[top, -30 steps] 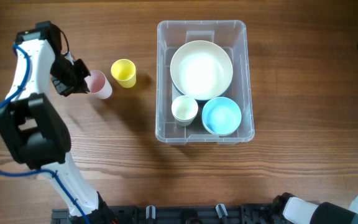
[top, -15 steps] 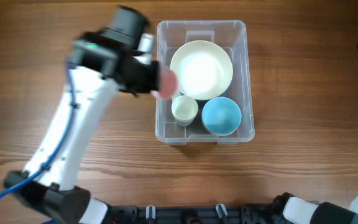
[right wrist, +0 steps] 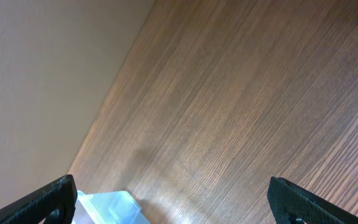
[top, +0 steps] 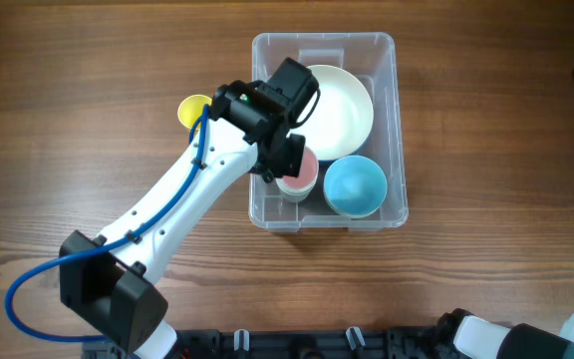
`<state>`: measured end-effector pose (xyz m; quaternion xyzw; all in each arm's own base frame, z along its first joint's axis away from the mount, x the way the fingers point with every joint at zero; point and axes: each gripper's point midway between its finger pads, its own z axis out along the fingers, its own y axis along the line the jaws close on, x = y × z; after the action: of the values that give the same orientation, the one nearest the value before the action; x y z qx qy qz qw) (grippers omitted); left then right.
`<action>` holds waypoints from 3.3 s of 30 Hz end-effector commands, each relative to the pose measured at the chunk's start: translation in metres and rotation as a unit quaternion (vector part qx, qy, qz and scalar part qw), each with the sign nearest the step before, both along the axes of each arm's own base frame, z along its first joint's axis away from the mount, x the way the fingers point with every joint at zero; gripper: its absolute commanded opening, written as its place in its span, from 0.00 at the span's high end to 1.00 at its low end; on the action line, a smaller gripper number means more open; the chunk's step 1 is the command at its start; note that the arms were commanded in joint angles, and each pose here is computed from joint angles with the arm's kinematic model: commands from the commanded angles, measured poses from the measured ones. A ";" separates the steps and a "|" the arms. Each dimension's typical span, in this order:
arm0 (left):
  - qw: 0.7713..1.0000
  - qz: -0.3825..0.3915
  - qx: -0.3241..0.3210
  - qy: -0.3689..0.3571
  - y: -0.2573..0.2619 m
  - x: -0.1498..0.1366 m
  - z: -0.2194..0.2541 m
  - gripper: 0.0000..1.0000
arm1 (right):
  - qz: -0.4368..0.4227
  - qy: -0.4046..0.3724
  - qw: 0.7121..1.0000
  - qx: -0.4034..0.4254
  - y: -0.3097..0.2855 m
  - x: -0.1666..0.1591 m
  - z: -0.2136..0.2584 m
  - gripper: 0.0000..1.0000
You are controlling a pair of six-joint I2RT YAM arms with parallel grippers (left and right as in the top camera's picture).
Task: Pack container
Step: 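Stack the pink cup into the cream cup in the container, then move the left gripper to the yellow cup and grasp it, then stack the yellow cup onto the pink cup in the container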
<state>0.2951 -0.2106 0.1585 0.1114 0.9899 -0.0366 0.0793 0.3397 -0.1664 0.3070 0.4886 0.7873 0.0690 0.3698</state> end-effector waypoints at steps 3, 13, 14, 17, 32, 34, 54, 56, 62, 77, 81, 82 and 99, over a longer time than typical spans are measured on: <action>0.999 0.023 -0.008 -0.028 0.007 0.010 0.020 0.42 | -0.001 -0.001 1.000 0.004 0.000 0.001 0.000 0.00; 0.960 0.259 -0.020 -0.106 0.152 0.093 0.051 0.21 | -0.001 -0.001 1.000 0.004 0.000 0.001 0.000 0.00; 0.956 0.273 -0.026 -0.102 0.162 0.101 0.046 0.22 | -0.001 -0.001 1.000 0.004 0.000 0.001 0.000 0.00; 0.948 0.301 -0.067 -0.084 0.179 0.119 0.029 0.26 | -0.001 -0.001 1.000 0.004 0.000 0.001 0.000 0.00; 0.953 0.287 -0.095 0.036 0.181 0.142 -0.082 0.82 | -0.001 -0.001 1.000 0.004 0.000 0.001 0.000 0.00; 0.953 0.287 -0.093 0.042 0.181 0.139 -0.082 0.94 | -0.001 -0.001 1.000 0.004 0.000 0.001 0.000 0.00; 0.959 0.257 -0.110 -0.045 0.174 0.119 0.046 0.96 | -0.001 -0.001 1.000 0.004 0.000 0.001 0.000 0.00; 0.963 0.231 -0.119 -0.070 0.155 0.103 0.077 0.96 | -0.001 -0.001 1.000 0.004 0.000 0.001 0.000 0.00; 0.985 0.111 -0.120 -0.062 0.073 0.041 0.107 0.96 | -0.001 -0.001 1.000 0.004 0.000 0.001 0.000 0.00; 0.998 0.023 -0.062 -0.017 0.012 0.008 0.012 0.95 | -0.001 -0.001 1.000 0.004 0.000 0.001 0.000 0.01; 0.997 0.023 -0.072 -0.032 0.007 0.015 0.009 0.28 | -0.001 -0.001 1.000 0.004 0.000 0.001 0.000 0.00; 0.996 0.025 -0.073 -0.039 0.009 0.017 0.013 0.18 | -0.001 -0.001 1.000 0.004 0.000 0.001 0.000 0.00; 0.884 0.312 0.020 -0.348 0.243 -0.058 0.227 0.03 | -0.001 -0.001 1.000 0.004 0.000 0.001 0.000 0.00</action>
<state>0.2631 0.0025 0.3827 -0.1531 0.8928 0.0137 0.4235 0.3397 -0.1664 0.3070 0.4886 0.7873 0.0690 0.3698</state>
